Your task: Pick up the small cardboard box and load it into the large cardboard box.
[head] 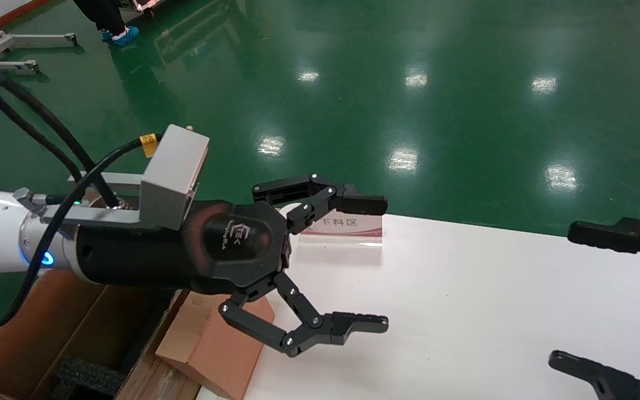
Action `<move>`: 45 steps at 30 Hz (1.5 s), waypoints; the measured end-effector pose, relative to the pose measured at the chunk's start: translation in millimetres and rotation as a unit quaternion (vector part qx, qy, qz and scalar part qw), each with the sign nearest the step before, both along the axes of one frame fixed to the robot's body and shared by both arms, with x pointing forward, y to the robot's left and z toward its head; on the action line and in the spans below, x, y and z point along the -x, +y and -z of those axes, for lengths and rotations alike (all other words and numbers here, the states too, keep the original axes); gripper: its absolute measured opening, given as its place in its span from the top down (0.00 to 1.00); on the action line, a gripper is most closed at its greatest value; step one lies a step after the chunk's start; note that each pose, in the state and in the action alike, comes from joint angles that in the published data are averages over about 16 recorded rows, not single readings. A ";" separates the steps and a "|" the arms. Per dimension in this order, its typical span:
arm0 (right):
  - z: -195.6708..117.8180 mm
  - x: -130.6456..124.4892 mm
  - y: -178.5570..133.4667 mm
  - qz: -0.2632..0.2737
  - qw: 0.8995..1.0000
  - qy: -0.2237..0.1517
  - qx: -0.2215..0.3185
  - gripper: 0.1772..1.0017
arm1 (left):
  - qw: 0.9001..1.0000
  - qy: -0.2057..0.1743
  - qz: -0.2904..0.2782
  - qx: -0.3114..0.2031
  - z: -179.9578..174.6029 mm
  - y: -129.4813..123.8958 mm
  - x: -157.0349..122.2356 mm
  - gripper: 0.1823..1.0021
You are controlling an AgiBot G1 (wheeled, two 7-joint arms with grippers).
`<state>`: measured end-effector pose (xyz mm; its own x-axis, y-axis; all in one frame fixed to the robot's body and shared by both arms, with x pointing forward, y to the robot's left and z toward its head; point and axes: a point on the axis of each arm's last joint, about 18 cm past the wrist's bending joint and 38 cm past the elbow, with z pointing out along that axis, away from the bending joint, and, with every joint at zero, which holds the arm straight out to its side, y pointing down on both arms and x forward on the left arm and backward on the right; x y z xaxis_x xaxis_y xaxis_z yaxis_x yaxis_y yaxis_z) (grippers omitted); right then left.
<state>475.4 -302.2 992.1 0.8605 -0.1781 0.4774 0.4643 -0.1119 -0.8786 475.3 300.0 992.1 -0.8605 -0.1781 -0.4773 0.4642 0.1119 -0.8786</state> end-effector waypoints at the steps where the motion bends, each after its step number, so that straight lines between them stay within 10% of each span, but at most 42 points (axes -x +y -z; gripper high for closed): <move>1: 0.0 0.0 0.0 0.000 1.000 0.000 0.000 0.00 | 1.000 0.000 0.000 0.000 0.0 0.0 0.0 0.00; 29: 0.0 -0.1 -0.1 0.000 1.000 0.000 0.000 0.00 | 0.994 0.062 -0.072 -0.054 3.3 5.8 -14.2 0.00; 45: 0.0 -0.1 -0.1 0.000 1.000 0.000 0.000 0.00 | 0.936 0.194 -0.228 -0.185 -9.5 9.7 -46.4 0.00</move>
